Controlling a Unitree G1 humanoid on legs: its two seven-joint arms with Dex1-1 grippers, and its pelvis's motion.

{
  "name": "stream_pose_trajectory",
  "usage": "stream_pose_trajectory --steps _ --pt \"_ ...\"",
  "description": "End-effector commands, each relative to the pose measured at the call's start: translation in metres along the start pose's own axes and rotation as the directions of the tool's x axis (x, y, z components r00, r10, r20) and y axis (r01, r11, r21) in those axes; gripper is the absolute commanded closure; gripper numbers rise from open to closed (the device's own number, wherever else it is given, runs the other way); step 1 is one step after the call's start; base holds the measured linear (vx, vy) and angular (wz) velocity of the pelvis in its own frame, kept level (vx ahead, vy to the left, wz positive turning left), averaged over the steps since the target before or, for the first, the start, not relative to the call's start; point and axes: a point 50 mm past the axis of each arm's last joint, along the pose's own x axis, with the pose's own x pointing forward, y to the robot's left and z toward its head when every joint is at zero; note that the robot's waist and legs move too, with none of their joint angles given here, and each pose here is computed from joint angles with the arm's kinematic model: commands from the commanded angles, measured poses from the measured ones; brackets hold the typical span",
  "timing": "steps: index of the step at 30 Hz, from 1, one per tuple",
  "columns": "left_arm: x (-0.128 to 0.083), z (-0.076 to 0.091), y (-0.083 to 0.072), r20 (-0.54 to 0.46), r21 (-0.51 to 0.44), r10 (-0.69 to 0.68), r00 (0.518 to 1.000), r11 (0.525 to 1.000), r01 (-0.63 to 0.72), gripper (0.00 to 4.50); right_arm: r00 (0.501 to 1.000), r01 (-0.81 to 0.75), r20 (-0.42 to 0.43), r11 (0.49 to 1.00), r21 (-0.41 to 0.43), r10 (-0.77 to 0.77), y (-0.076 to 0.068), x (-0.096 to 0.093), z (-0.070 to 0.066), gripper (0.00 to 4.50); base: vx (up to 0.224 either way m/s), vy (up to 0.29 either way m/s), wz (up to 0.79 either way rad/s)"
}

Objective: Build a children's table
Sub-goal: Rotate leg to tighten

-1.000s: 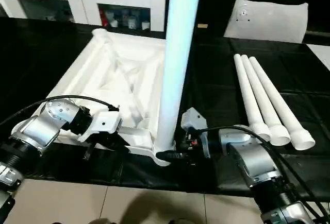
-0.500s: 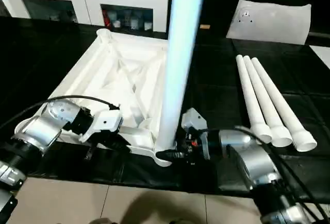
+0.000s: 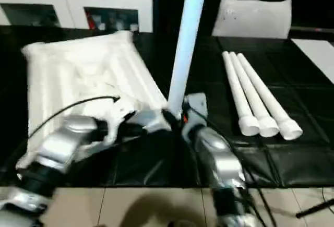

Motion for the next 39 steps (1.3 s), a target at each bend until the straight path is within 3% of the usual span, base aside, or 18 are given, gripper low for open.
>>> stream_pose_trajectory --steps 1,4,7,13,21,24,29,31,35,37,39 --pt "0.012 0.035 -0.019 0.124 0.09 -0.046 0.991 0.995 0.035 4.5 0.971 -0.194 -0.129 0.979 0.071 0.201 0.055 0.013 -0.027 1.76 0.0 0.0 0.0" --pt "0.012 0.031 -0.017 0.084 0.162 -0.052 0.995 0.986 0.038 4.5 0.974 -0.188 -0.115 0.98 0.066 0.195 0.05 0.012 -0.026 1.76 0.0 0.0 0.0" --pt "0.007 0.028 -0.008 0.066 0.163 -0.027 0.997 0.986 0.016 4.5 0.982 -0.16 -0.09 0.985 0.062 0.165 0.039 0.009 -0.023 1.06 0.0 0.0 0.0" --pt "-0.004 0.017 0.004 0.033 0.175 -0.023 0.999 0.984 0.017 4.5 0.989 -0.142 -0.041 0.989 0.05 0.144 0.016 -0.002 -0.016 0.55 0.0 0.0 0.0" --pt "-0.015 0.002 0.016 -0.022 0.276 -0.136 0.991 0.951 0.136 4.5 0.958 -0.288 -0.03 0.953 -0.088 0.287 -0.013 -0.041 -0.009 0.04 0.0 0.0 0.0" --pt "-0.021 -0.004 0.017 -0.082 0.355 -0.238 0.968 0.9 0.252 4.5 0.913 -0.409 -0.077 0.892 -0.191 0.401 -0.026 -0.06 -0.002 0.04 0.0 0.0 0.0" --pt "-0.027 -0.006 0.018 -0.127 0.379 -0.348 0.929 0.848 0.37 4.5 0.876 -0.482 -0.122 0.837 -0.259 0.467 -0.038 -0.072 0.01 0.04 0.0 0.0 0.0" --pt "-0.031 -0.008 0.019 -0.186 0.401 -0.405 0.895 0.801 0.446 4.5 0.851 -0.525 -0.163 0.793 -0.308 0.5 -0.044 -0.074 0.018 0.04 0.0 0.0 0.0" --pt "-0.032 -0.01 0.018 -0.23 0.418 -0.439 0.868 0.761 0.496 4.5 0.812 -0.584 -0.208 0.745 -0.323 0.546 -0.043 -0.075 0.02 0.04 0.0 0.0 0.0" --pt "-0.032 -0.008 0.015 -0.252 0.427 -0.489 0.835 0.718 0.55 4.5 0.748 -0.663 -0.263 0.672 -0.328 0.61 -0.039 -0.076 0.02 0.04 0.0 0.0 0.0" --pt "-0.031 -0.008 0.013 -0.266 0.434 -0.509 0.818 0.695 0.574 4.5 0.721 -0.692 -0.284 0.642 -0.329 0.632 -0.036 -0.075 0.019 0.04 0.0 0.0 0.0"
